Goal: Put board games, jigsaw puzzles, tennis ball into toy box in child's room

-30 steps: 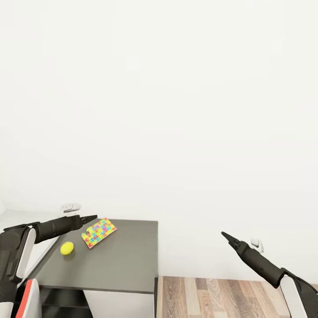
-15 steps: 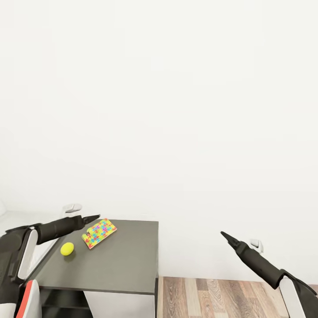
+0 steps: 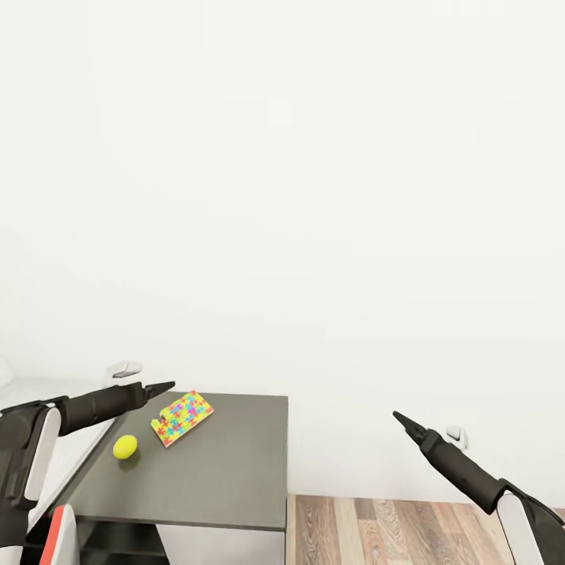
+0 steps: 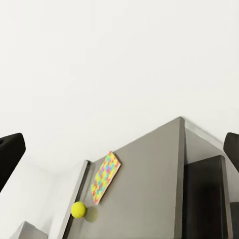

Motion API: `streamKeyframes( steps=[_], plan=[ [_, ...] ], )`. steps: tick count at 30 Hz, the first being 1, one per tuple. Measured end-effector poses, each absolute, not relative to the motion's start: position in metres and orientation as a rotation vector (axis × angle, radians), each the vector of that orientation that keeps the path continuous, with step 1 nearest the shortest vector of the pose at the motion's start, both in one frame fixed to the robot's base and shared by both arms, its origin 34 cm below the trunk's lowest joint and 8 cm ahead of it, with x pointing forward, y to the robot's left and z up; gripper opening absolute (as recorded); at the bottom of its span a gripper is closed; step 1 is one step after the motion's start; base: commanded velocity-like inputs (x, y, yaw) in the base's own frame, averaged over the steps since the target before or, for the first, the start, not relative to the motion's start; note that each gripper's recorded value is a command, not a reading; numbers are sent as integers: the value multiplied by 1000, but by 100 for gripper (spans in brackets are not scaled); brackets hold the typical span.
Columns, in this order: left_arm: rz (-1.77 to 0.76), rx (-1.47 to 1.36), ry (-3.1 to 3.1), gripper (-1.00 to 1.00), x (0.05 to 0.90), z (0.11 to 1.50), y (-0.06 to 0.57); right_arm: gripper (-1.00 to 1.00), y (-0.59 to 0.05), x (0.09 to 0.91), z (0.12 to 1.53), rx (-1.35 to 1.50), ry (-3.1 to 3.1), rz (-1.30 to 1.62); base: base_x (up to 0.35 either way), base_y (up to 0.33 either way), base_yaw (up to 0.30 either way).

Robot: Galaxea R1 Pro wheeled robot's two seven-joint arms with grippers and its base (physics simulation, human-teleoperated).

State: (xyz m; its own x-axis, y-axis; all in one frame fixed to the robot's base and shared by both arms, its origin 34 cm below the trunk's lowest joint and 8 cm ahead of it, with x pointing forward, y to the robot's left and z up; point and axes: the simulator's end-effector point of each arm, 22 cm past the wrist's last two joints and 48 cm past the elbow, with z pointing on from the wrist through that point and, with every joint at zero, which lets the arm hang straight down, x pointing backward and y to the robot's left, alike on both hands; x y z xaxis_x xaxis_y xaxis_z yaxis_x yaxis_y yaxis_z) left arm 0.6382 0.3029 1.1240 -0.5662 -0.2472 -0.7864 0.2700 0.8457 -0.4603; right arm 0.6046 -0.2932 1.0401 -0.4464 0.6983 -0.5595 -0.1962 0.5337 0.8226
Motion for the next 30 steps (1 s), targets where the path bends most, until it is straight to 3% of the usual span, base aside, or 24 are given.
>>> streamKeyframes(
  steps=[30],
  plan=[
    [-655,20,2072,100,641,1118,305,100,-283,607,1030,412,1797,1080,61,44,0]
  ],
)
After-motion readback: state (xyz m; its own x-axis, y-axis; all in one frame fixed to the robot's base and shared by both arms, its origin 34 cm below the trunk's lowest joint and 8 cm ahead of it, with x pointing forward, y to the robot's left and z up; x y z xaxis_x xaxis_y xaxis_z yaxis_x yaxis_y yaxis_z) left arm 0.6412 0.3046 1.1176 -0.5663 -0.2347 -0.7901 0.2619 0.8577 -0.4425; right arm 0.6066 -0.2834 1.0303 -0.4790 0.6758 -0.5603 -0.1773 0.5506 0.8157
